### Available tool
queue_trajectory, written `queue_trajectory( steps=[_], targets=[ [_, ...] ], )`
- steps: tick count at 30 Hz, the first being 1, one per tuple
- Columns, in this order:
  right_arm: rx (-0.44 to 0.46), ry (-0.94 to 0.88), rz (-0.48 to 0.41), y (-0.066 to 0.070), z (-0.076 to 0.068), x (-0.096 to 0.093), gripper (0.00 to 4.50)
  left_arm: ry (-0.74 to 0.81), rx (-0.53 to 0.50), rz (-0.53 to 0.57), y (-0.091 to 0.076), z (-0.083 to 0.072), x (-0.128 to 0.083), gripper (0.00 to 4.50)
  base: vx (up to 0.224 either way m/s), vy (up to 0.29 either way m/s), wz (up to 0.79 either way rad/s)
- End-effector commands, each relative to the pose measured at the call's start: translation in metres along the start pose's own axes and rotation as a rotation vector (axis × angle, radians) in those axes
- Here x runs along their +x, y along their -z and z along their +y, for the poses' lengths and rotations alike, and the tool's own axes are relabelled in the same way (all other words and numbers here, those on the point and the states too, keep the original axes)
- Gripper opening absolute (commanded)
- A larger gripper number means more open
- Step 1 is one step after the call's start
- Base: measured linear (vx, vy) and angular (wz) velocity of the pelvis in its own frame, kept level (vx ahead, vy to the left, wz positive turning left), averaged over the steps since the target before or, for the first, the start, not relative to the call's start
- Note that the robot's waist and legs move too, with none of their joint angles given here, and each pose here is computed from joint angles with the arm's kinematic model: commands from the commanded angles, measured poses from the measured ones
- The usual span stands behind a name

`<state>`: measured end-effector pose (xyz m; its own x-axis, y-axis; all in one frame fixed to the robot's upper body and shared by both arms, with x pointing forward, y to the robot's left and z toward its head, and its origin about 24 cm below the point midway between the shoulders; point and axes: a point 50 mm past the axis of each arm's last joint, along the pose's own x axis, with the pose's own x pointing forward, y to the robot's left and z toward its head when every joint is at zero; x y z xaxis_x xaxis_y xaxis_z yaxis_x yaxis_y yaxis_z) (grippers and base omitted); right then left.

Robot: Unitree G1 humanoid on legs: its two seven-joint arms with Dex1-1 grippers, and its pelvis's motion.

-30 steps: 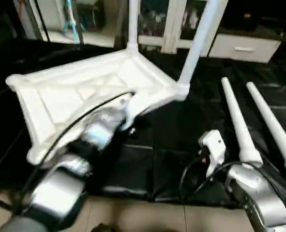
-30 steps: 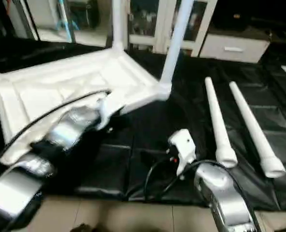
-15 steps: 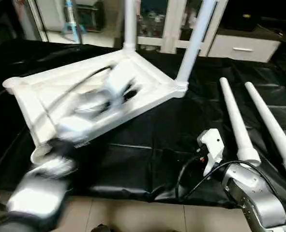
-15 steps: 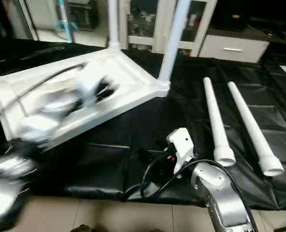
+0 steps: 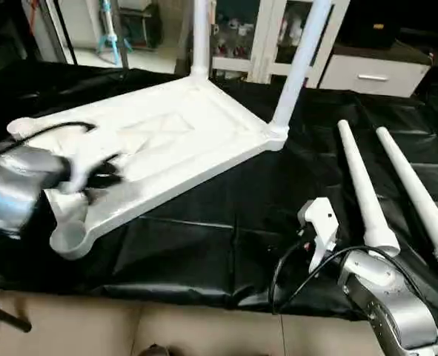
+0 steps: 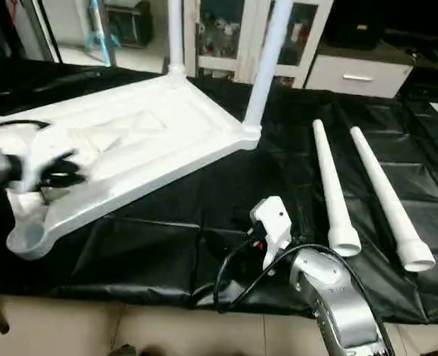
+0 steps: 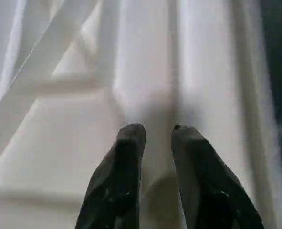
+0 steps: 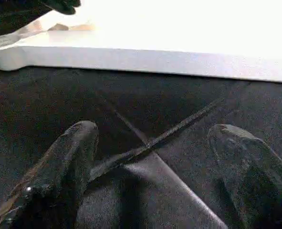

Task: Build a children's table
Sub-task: Rotate table base

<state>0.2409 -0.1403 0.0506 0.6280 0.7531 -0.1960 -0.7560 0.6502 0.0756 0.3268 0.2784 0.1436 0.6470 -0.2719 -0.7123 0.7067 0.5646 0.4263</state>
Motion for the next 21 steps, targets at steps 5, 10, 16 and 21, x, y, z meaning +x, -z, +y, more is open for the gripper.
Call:
queue_trajectory(
  steps=[5,10,16,21],
  targets=[
    [-0.02,-0.058,0.015,-0.004,0.003,-0.001,3.98,-0.048,0.01,0.107,0.014,0.008,-0.009,1.23,0.0,0.0,0.0],
    [0.003,-0.163,-0.013,-0.009,0.013,-0.006,3.98,-0.073,0.007,0.174,0.025,0.014,-0.017,1.23,0.0,0.0,0.0],
    [0.038,-0.343,-0.071,-0.024,0.028,-0.01,3.98,0.011,-0.003,0.201,0.032,-0.003,-0.002,1.23,0.0,0.0,0.0],
    [0.018,-0.332,-0.064,-0.027,0.024,-0.008,3.98,0.095,0.023,0.233,0.036,-0.019,0.012,1.23,0.0,0.0,0.0]
  ],
)
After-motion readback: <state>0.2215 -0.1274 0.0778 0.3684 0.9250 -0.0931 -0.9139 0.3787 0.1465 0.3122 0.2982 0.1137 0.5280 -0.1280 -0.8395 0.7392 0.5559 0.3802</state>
